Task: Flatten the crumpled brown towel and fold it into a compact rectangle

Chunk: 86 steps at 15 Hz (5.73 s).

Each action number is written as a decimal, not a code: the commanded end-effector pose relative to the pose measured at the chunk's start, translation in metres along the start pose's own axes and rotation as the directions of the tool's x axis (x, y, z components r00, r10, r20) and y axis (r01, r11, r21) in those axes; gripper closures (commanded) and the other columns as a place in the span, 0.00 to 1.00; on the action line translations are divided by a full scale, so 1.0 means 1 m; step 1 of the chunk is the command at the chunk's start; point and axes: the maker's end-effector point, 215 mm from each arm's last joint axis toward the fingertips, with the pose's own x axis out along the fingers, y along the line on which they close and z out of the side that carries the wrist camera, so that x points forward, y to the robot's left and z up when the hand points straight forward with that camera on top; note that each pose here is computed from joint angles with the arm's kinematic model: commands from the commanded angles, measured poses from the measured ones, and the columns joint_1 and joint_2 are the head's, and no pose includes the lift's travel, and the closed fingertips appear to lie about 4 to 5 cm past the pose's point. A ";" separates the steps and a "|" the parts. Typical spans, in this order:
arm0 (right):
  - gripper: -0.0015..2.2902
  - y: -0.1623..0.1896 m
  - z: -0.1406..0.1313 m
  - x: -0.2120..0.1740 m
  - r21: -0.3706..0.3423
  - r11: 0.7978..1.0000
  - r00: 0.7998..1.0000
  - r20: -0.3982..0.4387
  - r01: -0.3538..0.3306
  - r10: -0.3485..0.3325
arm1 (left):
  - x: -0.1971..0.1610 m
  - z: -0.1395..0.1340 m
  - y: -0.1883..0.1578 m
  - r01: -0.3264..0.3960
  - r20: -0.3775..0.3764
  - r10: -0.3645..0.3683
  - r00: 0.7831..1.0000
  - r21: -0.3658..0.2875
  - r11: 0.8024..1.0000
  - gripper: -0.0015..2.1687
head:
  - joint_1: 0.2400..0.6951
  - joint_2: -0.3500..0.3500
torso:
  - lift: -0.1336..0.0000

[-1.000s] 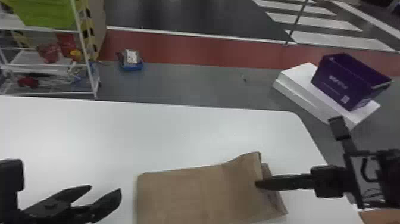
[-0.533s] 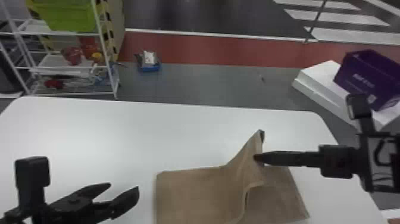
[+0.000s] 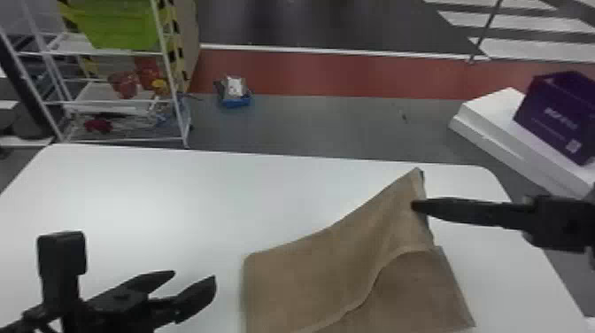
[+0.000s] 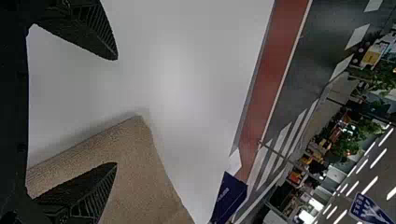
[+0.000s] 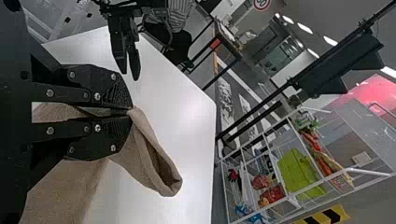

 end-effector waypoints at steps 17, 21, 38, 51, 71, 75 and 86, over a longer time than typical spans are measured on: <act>0.45 -0.019 0.003 -0.054 0.050 0.997 0.997 0.060 0.053 -0.056 | 0.007 0.003 -0.005 0.010 0.002 -0.010 1.000 0.003 1.000 0.04 | 1.00 0.23 | 0.07; 0.45 -0.033 -0.027 -0.049 0.099 0.991 0.996 0.006 0.093 -0.094 | 0.008 0.002 -0.004 0.011 -0.001 -0.011 1.000 0.000 1.000 0.04 | 1.00 0.21 | 0.07; 0.45 -0.010 -0.012 -0.093 0.099 0.995 0.994 0.103 0.028 -0.038 | 0.010 0.005 -0.007 0.018 0.002 -0.018 1.000 0.007 1.000 0.04 | 1.00 0.13 | 0.07; 0.45 -0.071 -0.071 -0.074 0.122 0.986 0.993 0.014 0.116 -0.119 | 0.015 -0.001 -0.005 0.020 -0.009 -0.020 1.000 -0.003 1.000 0.04 | 1.00 0.08 | 0.07; 0.45 -0.139 -0.107 -0.088 0.020 0.983 0.982 -0.039 0.183 -0.182 | 0.015 -0.005 -0.003 0.024 -0.014 -0.024 1.000 -0.011 1.000 0.04 | 1.00 0.01 | 0.07; 0.45 -0.136 -0.105 -0.087 0.019 0.984 0.984 -0.033 0.174 -0.174 | 0.016 -0.006 -0.002 0.023 -0.017 -0.024 1.000 -0.013 1.000 0.04 | 1.00 0.02 | 0.07; 0.45 0.023 -0.030 0.019 0.128 0.974 0.983 0.037 -0.185 0.181 | -0.009 0.001 0.014 -0.002 0.013 0.002 1.000 -0.029 1.000 0.04 | 1.00 0.31 | 0.07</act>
